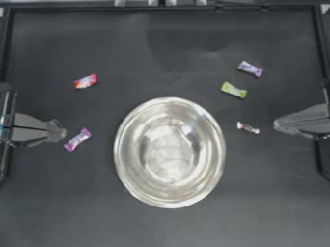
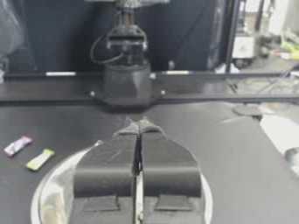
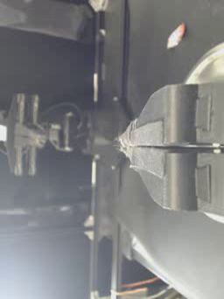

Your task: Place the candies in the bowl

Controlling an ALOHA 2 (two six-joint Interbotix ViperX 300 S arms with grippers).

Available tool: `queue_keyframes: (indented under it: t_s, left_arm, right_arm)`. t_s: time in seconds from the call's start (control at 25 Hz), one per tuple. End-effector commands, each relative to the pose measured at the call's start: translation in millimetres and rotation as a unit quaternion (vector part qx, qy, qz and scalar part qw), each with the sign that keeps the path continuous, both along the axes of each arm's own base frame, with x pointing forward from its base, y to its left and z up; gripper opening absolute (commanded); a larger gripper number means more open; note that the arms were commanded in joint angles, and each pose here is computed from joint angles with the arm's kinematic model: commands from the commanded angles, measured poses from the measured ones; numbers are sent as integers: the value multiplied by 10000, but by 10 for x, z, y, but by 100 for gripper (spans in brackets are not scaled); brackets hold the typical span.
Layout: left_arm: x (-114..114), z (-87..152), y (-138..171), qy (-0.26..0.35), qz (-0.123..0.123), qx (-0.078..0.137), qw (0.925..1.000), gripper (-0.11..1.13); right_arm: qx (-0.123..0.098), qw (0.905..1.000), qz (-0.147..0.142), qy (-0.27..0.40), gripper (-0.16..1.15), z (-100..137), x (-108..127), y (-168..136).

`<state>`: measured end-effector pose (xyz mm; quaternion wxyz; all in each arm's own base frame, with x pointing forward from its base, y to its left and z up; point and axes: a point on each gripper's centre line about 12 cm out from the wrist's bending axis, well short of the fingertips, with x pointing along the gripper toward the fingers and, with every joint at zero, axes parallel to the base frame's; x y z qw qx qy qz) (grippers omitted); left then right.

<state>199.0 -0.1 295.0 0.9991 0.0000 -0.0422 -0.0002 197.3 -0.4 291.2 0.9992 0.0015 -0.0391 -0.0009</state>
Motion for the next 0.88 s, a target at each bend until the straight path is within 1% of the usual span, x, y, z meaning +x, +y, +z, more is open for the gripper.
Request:
queue_keyframes:
  t_s: [0.04,0.08,0.2,0.28,0.4,0.44,0.48,0.52,0.56,0.6,0.68,0.72,0.76,0.8,0.84,0.88]
  left_arm:
    - [-13,20,5,-15,16,16,10000,1]
    - [-17,15,5,15,15,8,10000,0]
    - [-32,32,4,38,16,23,10000,6]
    - [-48,50,4,-8,16,54,10000,7]
    - [-77,82,7,-92,25,54,9999,11]
    - [-82,93,10,-107,32,54,9999,16]
    - [-84,96,13,-115,40,39,9999,24]
    - [-87,103,16,-123,48,39,9999,35]
    - [-86,109,22,-130,62,24,9999,48]
    - [-83,107,25,-123,69,16,9999,64]
    - [-80,110,31,-123,85,9,9999,97]
    - [-77,112,35,-115,94,1,9999,110]
    - [-76,111,34,-92,94,16,9999,110]
    - [-74,109,40,-46,109,1,9999,105]
    - [-71,108,52,15,139,0,9999,101]
    - [-71,107,70,84,185,-1,9998,97]
  right_arm:
    - [23,10000,-6,-77,-4,67,20,-3]
    - [23,10000,-6,-61,-4,68,21,-3]
    - [-7,10000,-2,-31,6,70,23,-2]
    - [-15,10000,0,0,7,63,24,-1]
    - [-15,10000,0,-8,12,64,24,-1]
    - [-37,10000,2,-15,15,71,24,0]
    - [-68,10000,4,-15,21,72,22,1]
    - [-106,9999,9,-7,29,69,25,3]
    - [-143,9999,17,-15,39,72,22,5]
    - [-188,9998,26,-23,50,74,22,8]
    - [-233,9997,37,-46,75,83,22,12]
    - [-233,9997,39,-53,89,85,22,13]
    - [-211,9998,35,-53,99,85,22,11]
    - [-211,9998,35,-53,108,85,22,11]
    - [-203,9998,35,-53,107,85,22,11]
    - [-195,9998,34,-46,104,83,22,10]
